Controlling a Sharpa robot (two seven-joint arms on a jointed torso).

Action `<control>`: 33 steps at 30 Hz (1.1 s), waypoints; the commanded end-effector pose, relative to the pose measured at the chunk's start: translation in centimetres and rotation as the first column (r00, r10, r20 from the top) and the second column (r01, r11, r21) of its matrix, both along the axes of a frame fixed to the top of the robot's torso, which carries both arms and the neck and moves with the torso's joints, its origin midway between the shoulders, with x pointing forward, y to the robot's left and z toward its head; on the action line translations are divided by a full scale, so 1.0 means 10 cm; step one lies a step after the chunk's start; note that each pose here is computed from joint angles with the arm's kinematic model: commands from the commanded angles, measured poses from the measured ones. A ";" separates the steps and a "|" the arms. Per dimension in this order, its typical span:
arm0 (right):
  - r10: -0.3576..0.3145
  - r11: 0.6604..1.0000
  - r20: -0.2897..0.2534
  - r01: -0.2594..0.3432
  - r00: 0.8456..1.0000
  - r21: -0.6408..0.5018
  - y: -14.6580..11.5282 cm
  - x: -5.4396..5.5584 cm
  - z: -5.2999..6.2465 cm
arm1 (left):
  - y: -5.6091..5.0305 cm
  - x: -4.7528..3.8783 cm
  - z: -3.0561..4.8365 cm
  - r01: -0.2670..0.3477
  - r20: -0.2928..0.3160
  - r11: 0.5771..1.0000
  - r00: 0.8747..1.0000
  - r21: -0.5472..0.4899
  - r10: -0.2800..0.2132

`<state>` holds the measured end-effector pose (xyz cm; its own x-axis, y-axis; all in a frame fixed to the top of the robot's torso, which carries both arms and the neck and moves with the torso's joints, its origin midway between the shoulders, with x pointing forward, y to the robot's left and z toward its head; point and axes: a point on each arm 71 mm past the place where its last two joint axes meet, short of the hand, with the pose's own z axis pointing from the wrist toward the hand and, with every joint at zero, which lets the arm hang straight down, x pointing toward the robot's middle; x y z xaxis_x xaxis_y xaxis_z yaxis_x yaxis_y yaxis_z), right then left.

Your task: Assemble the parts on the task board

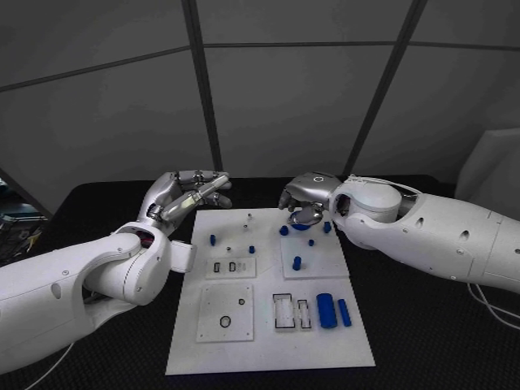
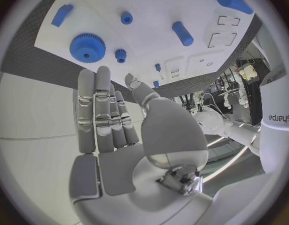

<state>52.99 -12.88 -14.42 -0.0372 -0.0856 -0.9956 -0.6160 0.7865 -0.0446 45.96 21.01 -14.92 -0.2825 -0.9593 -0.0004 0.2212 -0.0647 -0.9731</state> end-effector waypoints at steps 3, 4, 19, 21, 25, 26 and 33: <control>-0.002 0.998 -0.011 0.001 1.000 -0.065 0.03 0.00 -0.02 | -0.03 -0.022 0.047 0.022 0.038 1.000 0.999 0.015 -0.023; 0.001 0.998 -0.012 -0.001 1.000 -0.067 0.05 0.00 -0.02 | -0.03 -0.023 0.047 0.022 0.035 1.000 0.999 0.014 -0.022; 0.016 0.992 -0.064 -0.023 0.998 -0.120 0.13 -0.01 -0.16 | -0.04 -0.023 0.046 0.028 0.022 1.000 0.999 0.010 -0.028; 0.015 0.992 -0.067 -0.024 0.998 -0.124 0.13 -0.01 -0.17 | -0.04 -0.021 0.045 0.028 0.021 1.000 0.999 0.010 -0.028; 0.006 0.992 -0.066 -0.015 0.998 -0.127 0.12 0.00 -0.18 | -0.04 -0.019 0.044 0.031 0.018 0.999 0.999 0.010 -0.031; 0.004 0.992 -0.065 -0.012 0.998 -0.126 0.11 0.00 -0.18 | -0.04 -0.018 0.043 0.032 0.018 0.999 0.999 0.010 -0.032; -0.003 0.993 -0.051 -0.003 0.999 -0.118 0.10 0.02 -0.17 | -0.03 -0.010 0.036 0.034 0.012 0.999 0.999 0.010 -0.035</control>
